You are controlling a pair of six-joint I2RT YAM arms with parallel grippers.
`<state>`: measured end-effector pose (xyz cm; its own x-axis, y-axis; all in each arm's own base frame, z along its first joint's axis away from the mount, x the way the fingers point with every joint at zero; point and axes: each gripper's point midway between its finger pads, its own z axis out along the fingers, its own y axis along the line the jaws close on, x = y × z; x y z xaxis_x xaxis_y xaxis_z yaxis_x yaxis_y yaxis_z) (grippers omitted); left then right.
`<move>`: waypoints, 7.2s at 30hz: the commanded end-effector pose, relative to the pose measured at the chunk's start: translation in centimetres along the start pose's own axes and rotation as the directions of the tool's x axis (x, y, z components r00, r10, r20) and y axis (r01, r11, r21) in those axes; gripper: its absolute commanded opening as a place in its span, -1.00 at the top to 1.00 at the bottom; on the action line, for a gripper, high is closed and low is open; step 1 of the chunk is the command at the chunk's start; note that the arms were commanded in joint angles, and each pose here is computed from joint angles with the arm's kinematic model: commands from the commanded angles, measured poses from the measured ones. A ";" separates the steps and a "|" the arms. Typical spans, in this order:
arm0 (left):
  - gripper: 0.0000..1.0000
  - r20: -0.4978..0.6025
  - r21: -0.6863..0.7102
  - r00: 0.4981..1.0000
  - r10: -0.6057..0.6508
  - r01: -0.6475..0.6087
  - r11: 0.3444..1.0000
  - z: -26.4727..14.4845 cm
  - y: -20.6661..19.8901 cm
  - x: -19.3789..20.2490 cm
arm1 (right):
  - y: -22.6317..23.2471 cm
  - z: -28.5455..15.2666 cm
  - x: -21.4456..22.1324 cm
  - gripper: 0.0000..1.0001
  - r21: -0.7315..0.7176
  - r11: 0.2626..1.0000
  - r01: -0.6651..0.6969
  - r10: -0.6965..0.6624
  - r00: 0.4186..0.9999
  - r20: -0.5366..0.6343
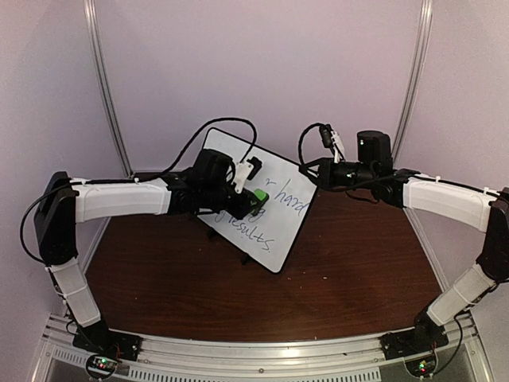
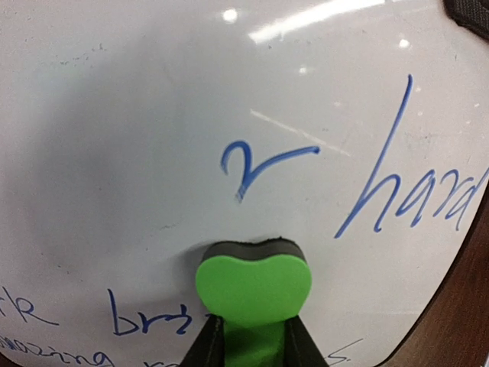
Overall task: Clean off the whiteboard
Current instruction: Erase the center of the whiteboard.
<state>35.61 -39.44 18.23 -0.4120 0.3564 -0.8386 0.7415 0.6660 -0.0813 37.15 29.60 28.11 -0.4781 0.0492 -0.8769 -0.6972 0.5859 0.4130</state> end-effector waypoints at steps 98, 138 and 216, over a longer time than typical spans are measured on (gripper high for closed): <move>0.66 0.099 -0.043 0.986 0.131 -0.128 0.991 2.8 -4.4 -5.7 | 5.2 0.9 4.1 1.00 -0.241 0.969 0.059 -0.094 0.986 -0.136; 0.66 0.056 -0.047 0.997 0.060 -0.057 0.997 1.8 -2.5 -4.5 | 5.0 1.1 4.4 1.00 -0.238 0.970 0.054 -0.090 0.985 -0.144; 0.66 0.130 -0.193 0.989 0.076 -0.050 0.980 1.9 -2.9 -6.4 | 4.9 1.2 4.5 1.00 -0.236 0.970 0.051 -0.087 0.986 -0.145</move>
<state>29.74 -45.93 16.89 -0.3766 0.5425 -0.7509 0.7577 0.6468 0.0873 37.48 30.05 28.37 -0.4369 0.0236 -0.8992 -0.7345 0.5677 0.3718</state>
